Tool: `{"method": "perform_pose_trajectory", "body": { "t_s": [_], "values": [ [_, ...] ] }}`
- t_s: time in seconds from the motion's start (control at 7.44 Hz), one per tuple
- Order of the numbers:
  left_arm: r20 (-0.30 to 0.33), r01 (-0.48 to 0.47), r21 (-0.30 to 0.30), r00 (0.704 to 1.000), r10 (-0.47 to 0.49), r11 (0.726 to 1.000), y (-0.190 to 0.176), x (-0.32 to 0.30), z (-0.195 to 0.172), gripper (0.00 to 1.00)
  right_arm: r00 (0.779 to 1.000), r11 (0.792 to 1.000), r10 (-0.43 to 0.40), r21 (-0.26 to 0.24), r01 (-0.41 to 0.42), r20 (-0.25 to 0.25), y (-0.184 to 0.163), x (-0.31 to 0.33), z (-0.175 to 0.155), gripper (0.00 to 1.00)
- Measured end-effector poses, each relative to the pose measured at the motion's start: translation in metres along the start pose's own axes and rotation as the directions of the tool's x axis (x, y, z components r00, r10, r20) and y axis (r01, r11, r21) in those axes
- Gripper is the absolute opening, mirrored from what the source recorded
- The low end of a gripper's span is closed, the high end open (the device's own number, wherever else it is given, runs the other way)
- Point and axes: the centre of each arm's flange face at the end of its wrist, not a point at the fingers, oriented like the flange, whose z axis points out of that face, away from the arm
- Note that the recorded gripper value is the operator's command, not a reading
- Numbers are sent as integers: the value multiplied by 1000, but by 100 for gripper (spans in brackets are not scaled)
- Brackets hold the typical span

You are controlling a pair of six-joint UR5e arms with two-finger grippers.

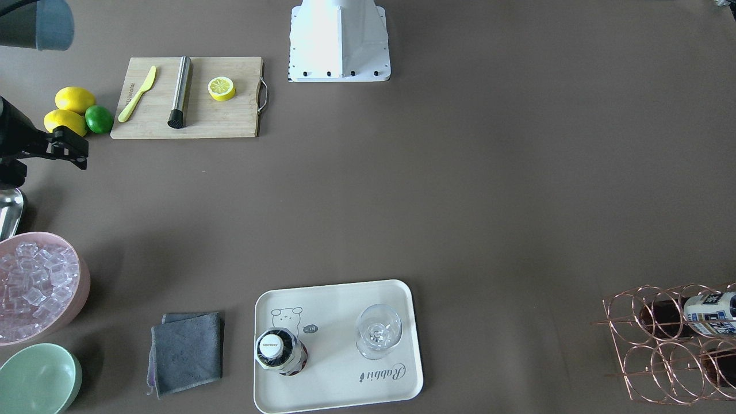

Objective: Take tea from basket to plate

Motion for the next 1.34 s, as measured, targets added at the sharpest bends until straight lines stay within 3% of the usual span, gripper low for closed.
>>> {"method": "perform_pose_trajectory", "body": {
  "t_s": [0.27, 0.67, 1.08, 1.34],
  "values": [
    [9, -37, -13, 999, 37, 999, -18, 1, 14, 0, 1000, 1000, 10, -11, -10, -26, 52, 104, 22, 99],
    [1, -57, -17, 998, 57, 998, -29, 6, 30, 0, 997, 997, 71, 40, -70, -28, 124, 205, 55, 99],
    [-1, -71, -36, 997, 71, 997, -39, 10, 43, 0, 998, 998, 47, 51, -45, -30, 161, 257, 55, 100],
    [-1, -77, -39, 997, 77, 996, -37, 13, 54, 0, 999, 998, 31, 56, -28, -38, 167, 279, 56, 99]
  ]
}}
